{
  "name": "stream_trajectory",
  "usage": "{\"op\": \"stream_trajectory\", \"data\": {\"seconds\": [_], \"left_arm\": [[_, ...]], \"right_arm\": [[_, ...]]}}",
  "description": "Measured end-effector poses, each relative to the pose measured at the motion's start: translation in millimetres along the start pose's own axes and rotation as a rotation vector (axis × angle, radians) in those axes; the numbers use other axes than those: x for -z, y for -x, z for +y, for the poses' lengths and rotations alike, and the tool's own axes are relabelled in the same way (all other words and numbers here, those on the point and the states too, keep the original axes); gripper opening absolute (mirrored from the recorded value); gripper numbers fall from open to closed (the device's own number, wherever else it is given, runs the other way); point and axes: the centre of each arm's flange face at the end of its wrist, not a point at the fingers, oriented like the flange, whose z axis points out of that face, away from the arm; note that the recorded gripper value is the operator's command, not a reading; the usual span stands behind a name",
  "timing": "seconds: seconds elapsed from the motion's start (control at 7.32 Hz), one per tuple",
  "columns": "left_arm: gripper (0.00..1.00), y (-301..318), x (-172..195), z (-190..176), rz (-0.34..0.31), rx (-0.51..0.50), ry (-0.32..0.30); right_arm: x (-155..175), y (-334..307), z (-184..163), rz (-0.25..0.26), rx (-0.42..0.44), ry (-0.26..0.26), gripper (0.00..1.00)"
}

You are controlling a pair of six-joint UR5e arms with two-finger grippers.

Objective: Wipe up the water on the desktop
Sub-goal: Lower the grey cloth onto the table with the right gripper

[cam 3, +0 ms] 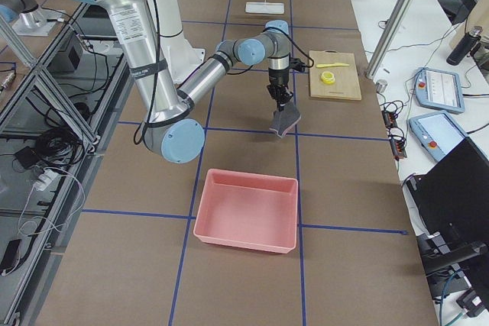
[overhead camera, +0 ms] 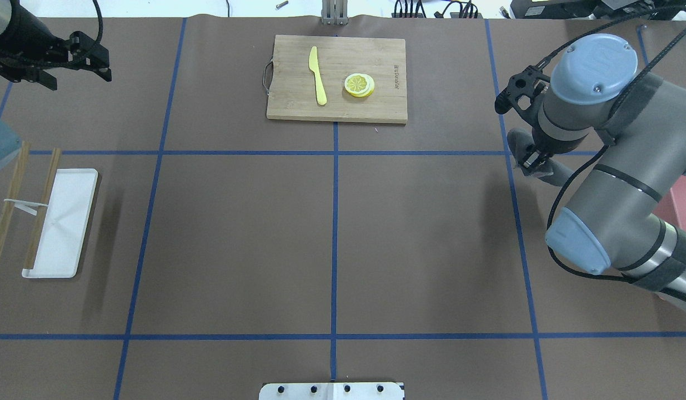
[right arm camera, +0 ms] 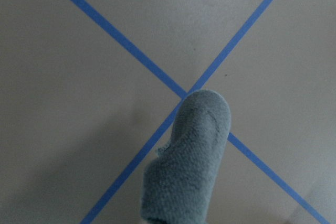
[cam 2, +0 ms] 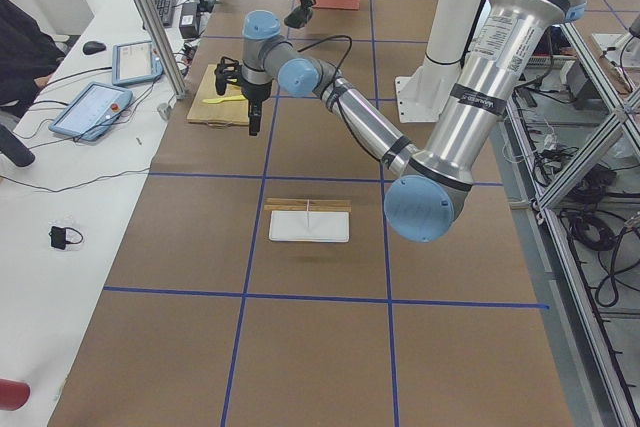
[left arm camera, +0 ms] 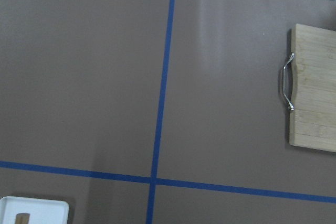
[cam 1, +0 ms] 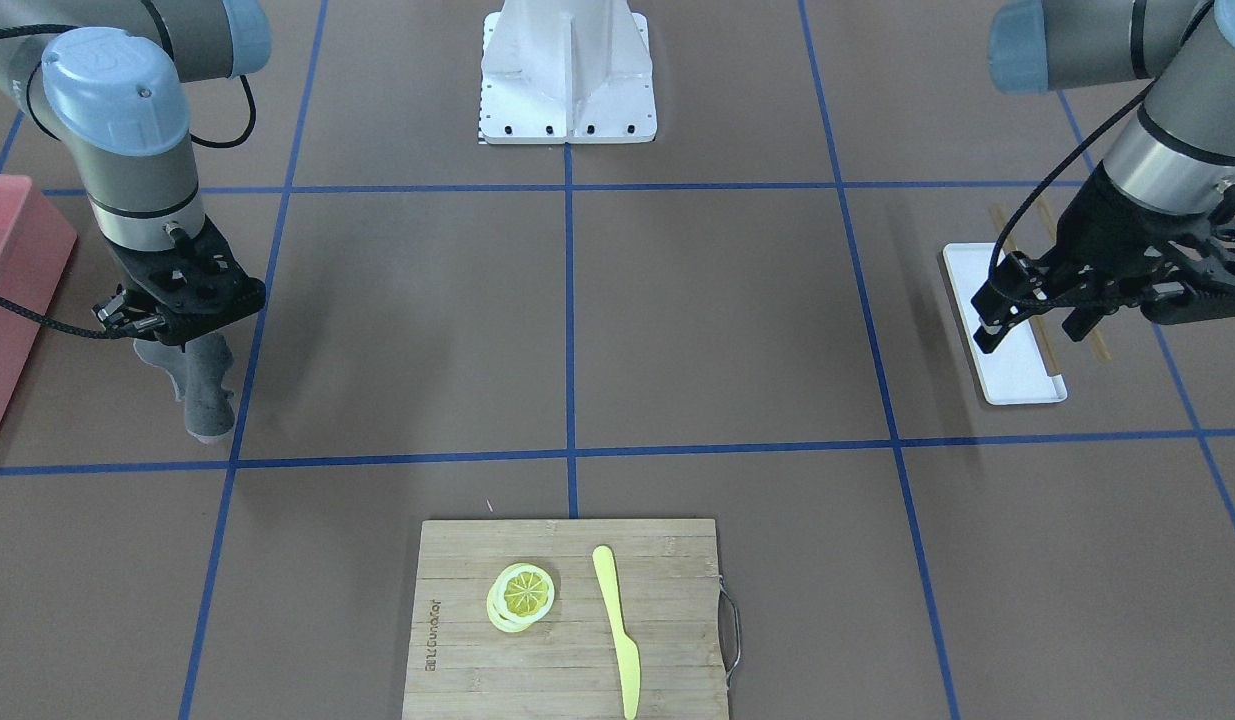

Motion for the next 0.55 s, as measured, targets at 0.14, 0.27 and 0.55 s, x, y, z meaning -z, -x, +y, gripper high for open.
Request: {"op": "stream_trajectory", "data": {"seconds": [0.14, 0.27, 0.55], "left_arm": [[0.98, 7, -4, -1, -0.013, 0.008, -0.001], [0.98, 12, -4, -2, -0.025, 0.013, -0.010], [0.98, 20, -5, -4, -0.047, 0.022, -0.027]], "right_arm": [[-9, 15, 3, 0.002, 0.038, 0.040, 0.00], [-19, 36, 5, -0.006, 0.076, 0.070, 0.00], [-40, 78, 7, -0.029, 0.116, 0.113, 0.00]]}}
